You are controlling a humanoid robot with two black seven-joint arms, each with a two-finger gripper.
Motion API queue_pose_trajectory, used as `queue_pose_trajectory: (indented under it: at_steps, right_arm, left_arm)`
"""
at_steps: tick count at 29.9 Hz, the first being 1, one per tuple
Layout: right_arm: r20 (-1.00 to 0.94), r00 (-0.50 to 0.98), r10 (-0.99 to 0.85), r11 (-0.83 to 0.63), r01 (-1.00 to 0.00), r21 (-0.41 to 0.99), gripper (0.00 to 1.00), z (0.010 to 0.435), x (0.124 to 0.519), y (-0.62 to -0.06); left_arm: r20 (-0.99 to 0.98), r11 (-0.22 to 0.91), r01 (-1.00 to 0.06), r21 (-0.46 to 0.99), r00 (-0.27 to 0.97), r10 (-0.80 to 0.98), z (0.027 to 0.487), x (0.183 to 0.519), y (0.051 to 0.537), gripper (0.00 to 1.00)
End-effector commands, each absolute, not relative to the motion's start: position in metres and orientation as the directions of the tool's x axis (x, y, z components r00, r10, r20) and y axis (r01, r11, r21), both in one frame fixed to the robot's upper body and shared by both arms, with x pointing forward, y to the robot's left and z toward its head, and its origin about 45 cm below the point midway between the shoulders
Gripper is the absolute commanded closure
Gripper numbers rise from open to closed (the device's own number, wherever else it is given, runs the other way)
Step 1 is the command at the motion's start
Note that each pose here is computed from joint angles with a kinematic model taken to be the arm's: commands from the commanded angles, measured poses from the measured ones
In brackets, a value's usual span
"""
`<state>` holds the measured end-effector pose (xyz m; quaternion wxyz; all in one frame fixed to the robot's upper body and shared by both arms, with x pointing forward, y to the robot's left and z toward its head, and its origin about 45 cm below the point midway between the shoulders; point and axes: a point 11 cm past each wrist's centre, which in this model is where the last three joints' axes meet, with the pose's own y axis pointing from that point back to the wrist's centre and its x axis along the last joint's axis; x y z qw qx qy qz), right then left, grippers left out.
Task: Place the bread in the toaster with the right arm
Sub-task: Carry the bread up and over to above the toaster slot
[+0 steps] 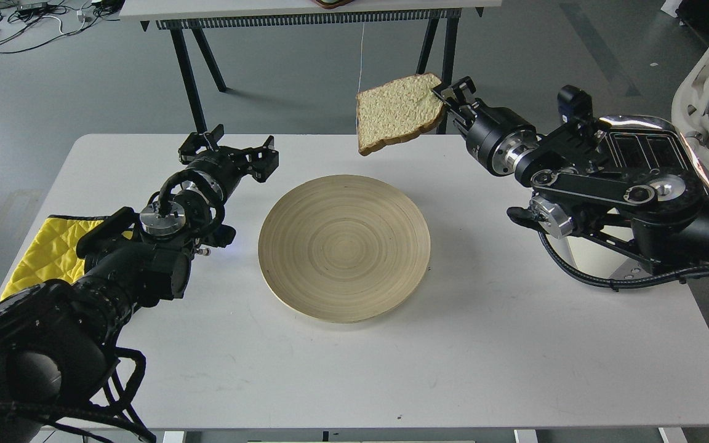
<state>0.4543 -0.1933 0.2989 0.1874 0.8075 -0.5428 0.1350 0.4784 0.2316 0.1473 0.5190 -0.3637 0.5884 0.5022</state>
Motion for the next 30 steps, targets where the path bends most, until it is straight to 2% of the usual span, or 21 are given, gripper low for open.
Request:
queue_pose_trajectory:
  at_steps: [1, 6, 13, 21, 30]
  right_arm:
    - [0.512, 0.284, -0.811, -0.258, -0.958, 0.123, 1.00, 0.351, 0.459, -0.247]
    - [0.677, 0.180, -0.714, -0.159, -0.983, 0.094, 1.00, 0.396, 0.454, -0.309]
    - [0.822, 0.110, -0.558, -0.034, -0.993, 0.110, 1.00, 0.425, 0.436, -0.373]
    - [0.926, 0.146, -0.349, 0.069, -0.981, 0.181, 1.00, 0.431, 0.405, -0.423]
    - [0.935, 0.226, -0.275, 0.116, -0.957, 0.265, 1.00, 0.416, 0.375, -0.443]
  left_arm:
    - [-0.976, 0.232, -0.949, 0.214, -0.197, 0.093, 0.147, 0.478, 0.231, 0.00]
    - [-0.976, 0.231, -0.949, 0.214, -0.197, 0.093, 0.147, 0.478, 0.232, 0.00]
    - [-0.976, 0.230, -0.949, 0.215, -0.199, 0.093, 0.147, 0.478, 0.232, 0.00]
    - [-0.976, 0.230, -0.949, 0.215, -0.199, 0.093, 0.147, 0.478, 0.232, 0.00]
    - [-0.976, 0.229, -0.950, 0.214, -0.197, 0.093, 0.147, 0.478, 0.232, 0.00]
